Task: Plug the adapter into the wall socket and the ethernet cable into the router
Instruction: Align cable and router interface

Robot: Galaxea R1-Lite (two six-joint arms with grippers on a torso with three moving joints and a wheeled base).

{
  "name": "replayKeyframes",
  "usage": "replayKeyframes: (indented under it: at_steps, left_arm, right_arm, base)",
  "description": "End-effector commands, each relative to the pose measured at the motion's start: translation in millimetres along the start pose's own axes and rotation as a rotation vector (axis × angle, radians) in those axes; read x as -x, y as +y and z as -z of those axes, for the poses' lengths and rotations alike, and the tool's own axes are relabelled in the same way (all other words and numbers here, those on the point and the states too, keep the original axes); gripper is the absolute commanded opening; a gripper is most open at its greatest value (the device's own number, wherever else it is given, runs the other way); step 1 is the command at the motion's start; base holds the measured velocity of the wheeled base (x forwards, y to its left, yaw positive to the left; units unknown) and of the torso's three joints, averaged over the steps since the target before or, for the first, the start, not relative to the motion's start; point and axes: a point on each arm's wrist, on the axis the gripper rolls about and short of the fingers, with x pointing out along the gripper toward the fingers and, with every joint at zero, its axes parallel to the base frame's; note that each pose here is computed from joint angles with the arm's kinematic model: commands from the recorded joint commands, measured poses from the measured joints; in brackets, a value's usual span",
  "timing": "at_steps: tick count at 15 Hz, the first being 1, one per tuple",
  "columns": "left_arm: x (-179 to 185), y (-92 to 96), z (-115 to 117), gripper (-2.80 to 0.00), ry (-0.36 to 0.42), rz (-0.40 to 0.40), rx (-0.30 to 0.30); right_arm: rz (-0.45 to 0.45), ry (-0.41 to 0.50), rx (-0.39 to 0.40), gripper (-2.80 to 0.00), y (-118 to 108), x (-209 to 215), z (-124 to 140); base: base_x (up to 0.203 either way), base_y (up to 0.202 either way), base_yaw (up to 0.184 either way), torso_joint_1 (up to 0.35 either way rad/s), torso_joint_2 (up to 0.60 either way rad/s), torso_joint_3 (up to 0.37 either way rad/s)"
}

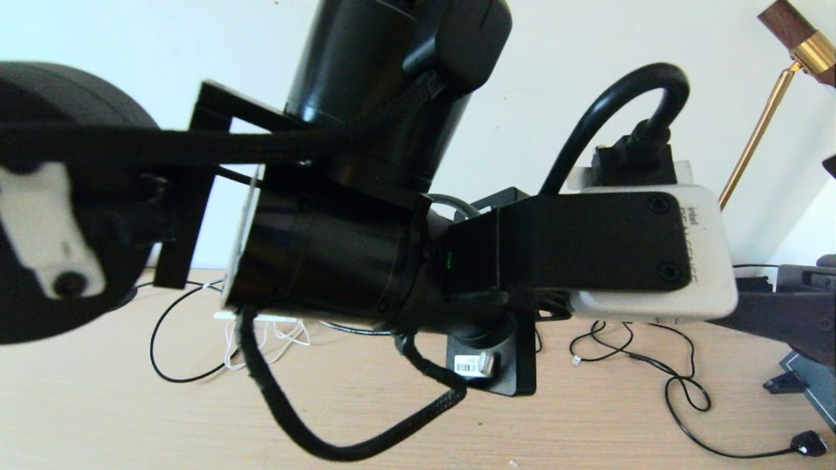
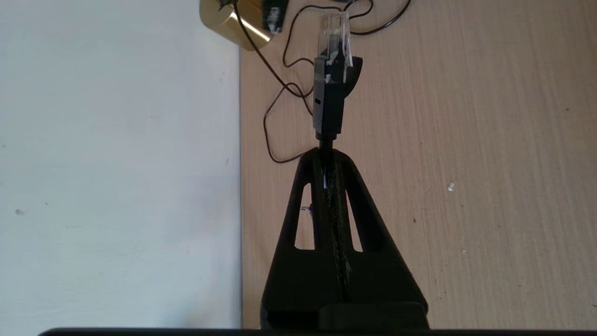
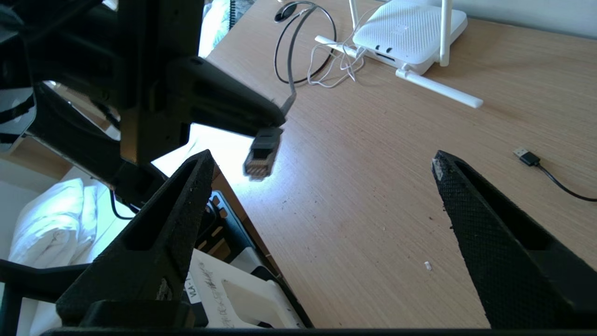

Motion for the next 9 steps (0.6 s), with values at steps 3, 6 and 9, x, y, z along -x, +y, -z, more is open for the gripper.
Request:
replayKeyframes:
  at_steps: [3,6,9]
  left_arm:
    - [-12.8,6.0,3.5,-2.8,0.004,-0.002,0.006]
    - [-20.3,12.0,0.1,-2.8,-0.024,-0.041,0.001]
    - [-21.4,11.7,0.5,-2.8,-0.022,-0.038,0.0]
  right_arm:
    - [0.002,-0.005,-0.002,0.0,0.5,0.2,-0.5]
    - [0.001,-0.004,-0.003,0.0,0.5,0.0,-0.2]
    - [-0.002,-0.016,0.005,0.0,0.3,-0.3,-0.8]
  base:
    - [0.0,0.0,0.0,0.0,0.0,0.0]
    - [0.0,0.0,0.0,0.0,0.0,0.0]
    - [0.0,0.0,0.0,0.0,0.0,0.0]
